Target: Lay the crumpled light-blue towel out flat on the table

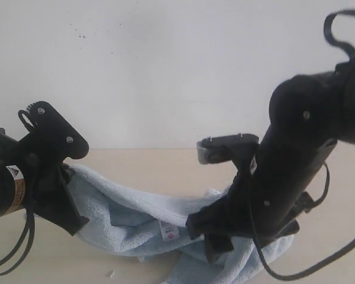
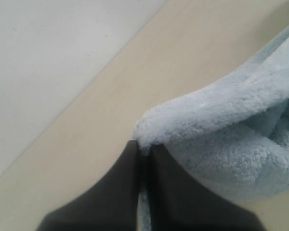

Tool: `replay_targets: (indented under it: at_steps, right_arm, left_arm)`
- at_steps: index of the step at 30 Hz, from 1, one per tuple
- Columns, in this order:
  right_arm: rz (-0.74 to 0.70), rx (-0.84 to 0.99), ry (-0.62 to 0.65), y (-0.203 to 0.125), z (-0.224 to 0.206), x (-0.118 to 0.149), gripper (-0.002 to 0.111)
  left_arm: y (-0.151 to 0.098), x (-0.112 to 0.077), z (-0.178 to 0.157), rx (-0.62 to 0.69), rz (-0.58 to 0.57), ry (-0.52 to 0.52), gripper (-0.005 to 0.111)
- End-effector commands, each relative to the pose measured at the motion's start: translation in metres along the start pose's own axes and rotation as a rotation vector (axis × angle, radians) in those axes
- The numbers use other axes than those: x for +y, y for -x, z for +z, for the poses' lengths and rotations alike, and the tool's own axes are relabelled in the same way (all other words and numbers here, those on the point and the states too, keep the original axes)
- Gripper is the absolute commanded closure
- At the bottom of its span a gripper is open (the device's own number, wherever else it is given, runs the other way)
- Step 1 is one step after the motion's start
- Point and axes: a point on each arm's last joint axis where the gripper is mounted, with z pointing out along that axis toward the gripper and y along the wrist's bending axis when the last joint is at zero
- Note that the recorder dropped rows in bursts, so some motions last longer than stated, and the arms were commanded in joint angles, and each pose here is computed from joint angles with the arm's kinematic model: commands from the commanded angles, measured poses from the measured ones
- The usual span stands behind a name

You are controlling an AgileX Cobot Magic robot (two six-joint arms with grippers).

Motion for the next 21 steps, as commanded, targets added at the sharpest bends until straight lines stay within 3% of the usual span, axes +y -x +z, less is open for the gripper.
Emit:
replay_targets:
  at_steps: [1, 7, 21]
  right_arm:
    - [0.082, -0.027, 0.007, -0.006, 0.029, -0.003, 0.037]
    - [0.177, -0.053, 0.011, -0.001, 0.056, -0.005, 0.037]
    - [0.159, 0.043, -0.023, -0.007, 0.089, -0.008, 0.037]
  left_arm:
    - [0.001, 0.001, 0.000, -0.002, -0.017, -0.002, 0.103]
    - [0.002, 0.001, 0.000, -0.007, -0.007, -0.003, 0.103]
    - [0.004, -0.002, 0.000, -0.033, 0.019, -0.037, 0.103]
